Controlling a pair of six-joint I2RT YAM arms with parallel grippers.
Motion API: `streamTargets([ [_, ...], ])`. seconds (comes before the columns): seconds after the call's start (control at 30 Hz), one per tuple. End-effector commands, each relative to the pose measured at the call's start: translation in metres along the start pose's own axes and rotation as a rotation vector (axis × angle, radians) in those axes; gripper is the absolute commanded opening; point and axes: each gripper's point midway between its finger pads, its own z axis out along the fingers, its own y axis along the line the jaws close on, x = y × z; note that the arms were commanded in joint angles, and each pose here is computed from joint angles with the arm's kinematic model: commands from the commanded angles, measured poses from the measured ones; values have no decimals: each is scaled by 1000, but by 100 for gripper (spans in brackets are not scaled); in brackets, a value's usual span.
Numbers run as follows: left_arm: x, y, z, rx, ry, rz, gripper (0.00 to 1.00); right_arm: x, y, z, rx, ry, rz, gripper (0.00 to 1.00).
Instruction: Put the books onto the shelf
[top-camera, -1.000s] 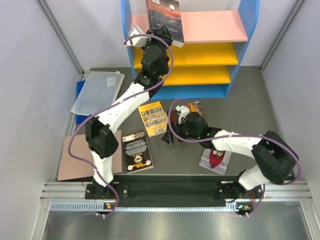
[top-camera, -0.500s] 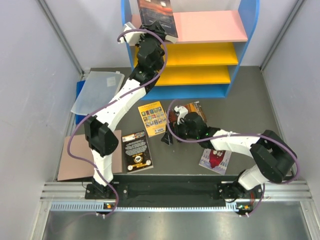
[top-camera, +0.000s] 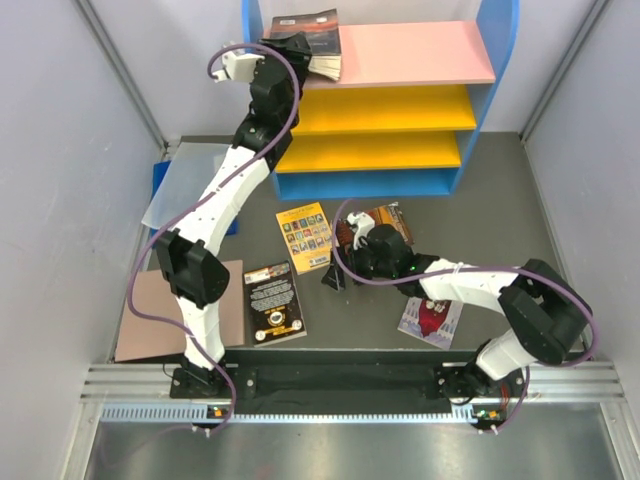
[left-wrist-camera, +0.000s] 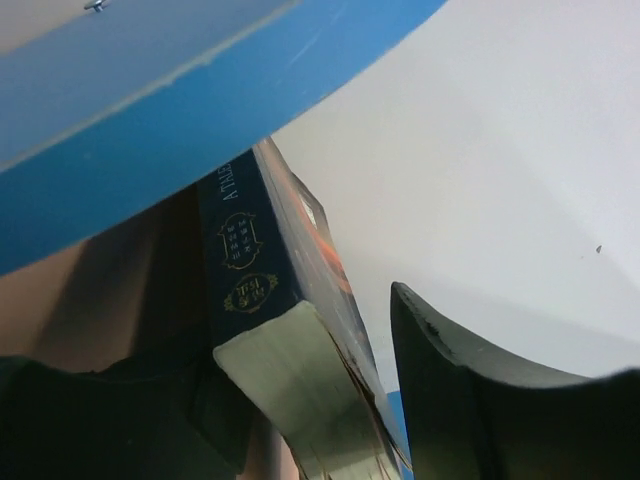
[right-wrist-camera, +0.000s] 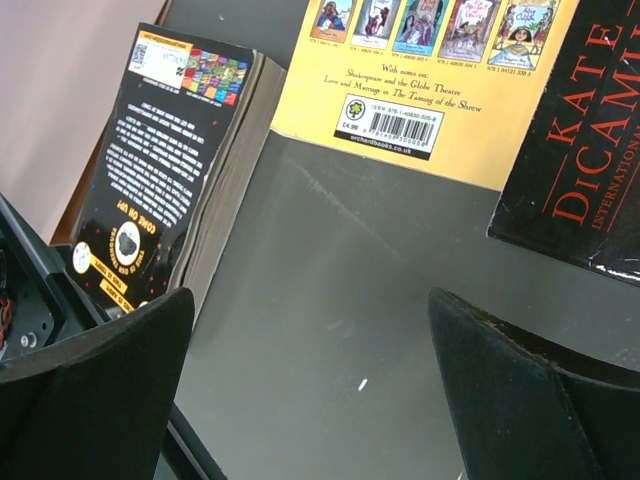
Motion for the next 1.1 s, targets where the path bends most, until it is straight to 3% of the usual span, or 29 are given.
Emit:
streamTargets([
  [0.0, -43, -82, -19, 154, -15, -114, 59, -17, 18, 5, -42, -28, -43, 100],
  [0.23, -44, -94, -29, 172, 11, -91, 74, -19, 19, 7, -42, -28, -46, 100],
  [0.27, -42, -95, -32, 170, 14, -60, 85, -19, 18, 7, -42, -28, -47, 100],
  [0.33, -42, -88, -35, 138, -1, -39, 91, -19, 18, 7, -42, -28, -47, 100],
  [0.37, -46, -89, -38, 130, -9, -41, 99, -18, 18, 7, -41, -23, -46, 100],
  [0.7, -54, -35, -56, -42, -25, 5, 99, -18, 19, 8, -41, -20, -50, 99],
  [1.07, -68, -45, -63, -29, -39, 120, 99, -18, 21, 9, -41, -16, -52, 100],
])
